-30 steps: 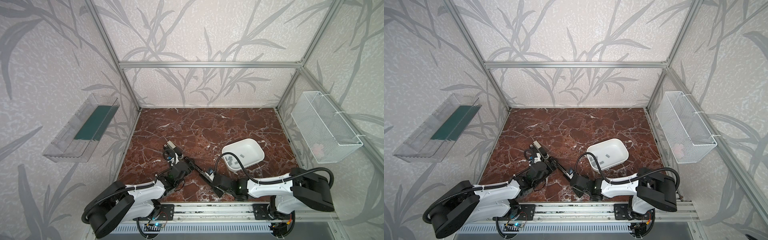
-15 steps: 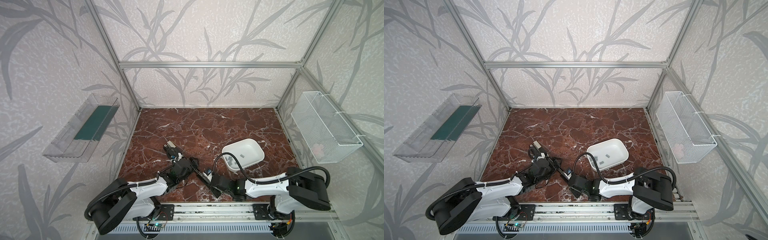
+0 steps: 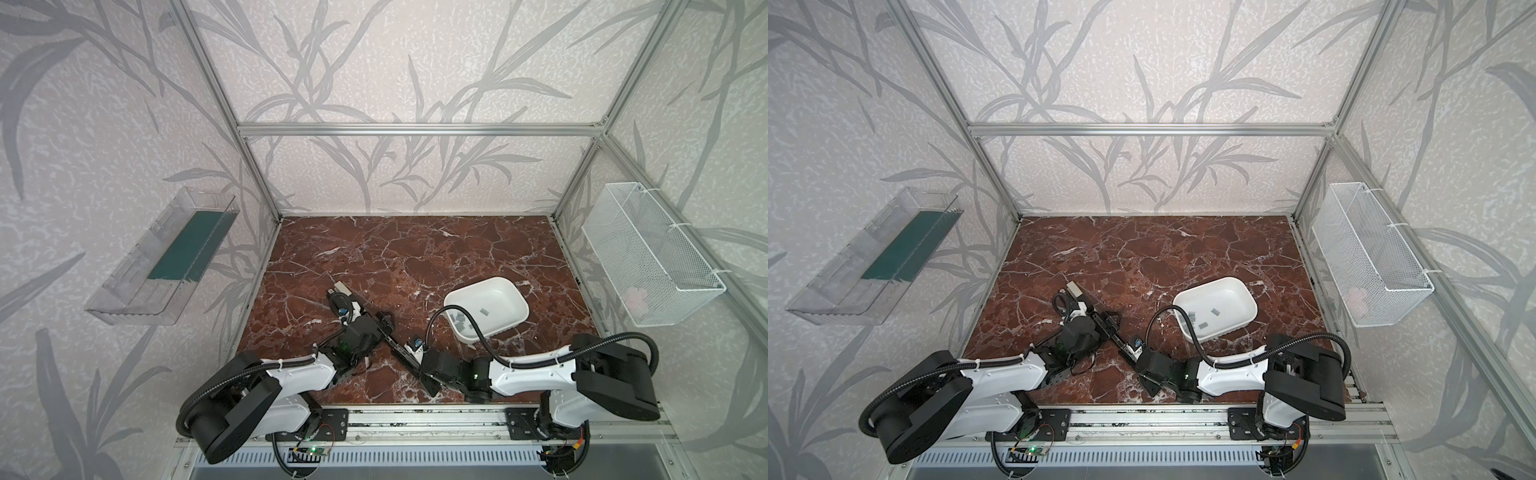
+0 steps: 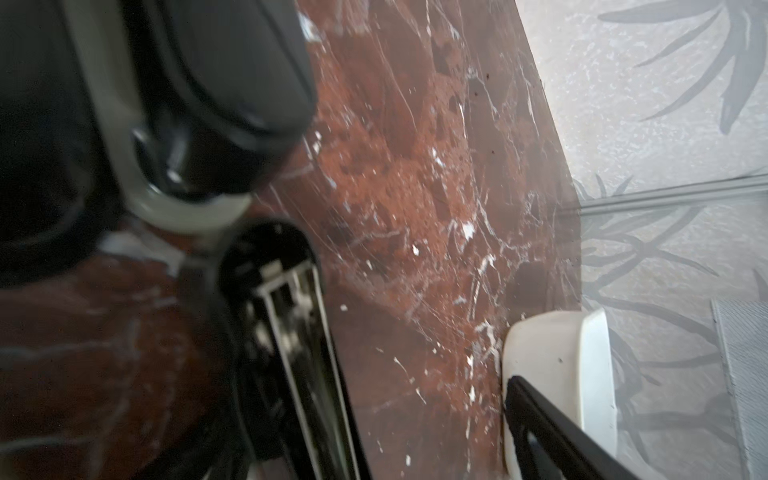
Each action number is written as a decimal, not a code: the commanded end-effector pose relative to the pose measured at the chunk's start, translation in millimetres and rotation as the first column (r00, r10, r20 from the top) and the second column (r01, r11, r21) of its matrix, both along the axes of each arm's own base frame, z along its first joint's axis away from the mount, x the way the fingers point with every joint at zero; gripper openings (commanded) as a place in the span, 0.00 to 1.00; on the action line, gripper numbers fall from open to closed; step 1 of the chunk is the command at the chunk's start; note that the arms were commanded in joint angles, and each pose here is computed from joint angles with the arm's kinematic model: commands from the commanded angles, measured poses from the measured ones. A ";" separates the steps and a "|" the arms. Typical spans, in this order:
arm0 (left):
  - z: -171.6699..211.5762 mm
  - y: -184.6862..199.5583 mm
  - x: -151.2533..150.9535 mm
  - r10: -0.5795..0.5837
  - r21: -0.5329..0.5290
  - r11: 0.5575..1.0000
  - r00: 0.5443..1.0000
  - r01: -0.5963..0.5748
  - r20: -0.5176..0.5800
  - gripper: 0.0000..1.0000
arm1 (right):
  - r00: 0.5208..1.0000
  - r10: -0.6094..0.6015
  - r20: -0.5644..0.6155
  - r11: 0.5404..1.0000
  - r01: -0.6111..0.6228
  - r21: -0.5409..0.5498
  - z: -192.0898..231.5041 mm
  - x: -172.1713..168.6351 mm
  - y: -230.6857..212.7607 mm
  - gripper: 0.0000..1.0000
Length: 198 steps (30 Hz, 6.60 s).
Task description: Load the staples into the stapler
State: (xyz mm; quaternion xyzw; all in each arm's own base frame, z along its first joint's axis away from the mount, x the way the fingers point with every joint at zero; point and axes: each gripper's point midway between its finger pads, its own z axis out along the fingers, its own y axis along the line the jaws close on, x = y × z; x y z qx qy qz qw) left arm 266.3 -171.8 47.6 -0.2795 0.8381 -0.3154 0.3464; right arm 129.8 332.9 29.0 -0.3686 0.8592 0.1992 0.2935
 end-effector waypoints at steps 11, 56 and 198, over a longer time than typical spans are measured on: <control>15.6 -1.8 19.6 -0.099 0.175 0.982 0.982 0.070 0.162 0.78 | 0.996 0.083 -0.040 0.996 -0.084 -0.034 -13.1 -20.2 5.2 0.05; 77.9 -48.8 -17.5 -0.430 0.582 0.784 0.865 0.214 0.261 0.63 | 0.996 0.087 -0.025 0.994 -0.088 -0.064 -20.8 -19.4 6.4 0.03; 44.4 -115.2 -75.2 -0.883 0.780 0.450 0.351 0.435 0.313 0.54 | 0.999 -0.041 0.011 0.995 0.040 0.090 6.4 0.8 -51.4 0.36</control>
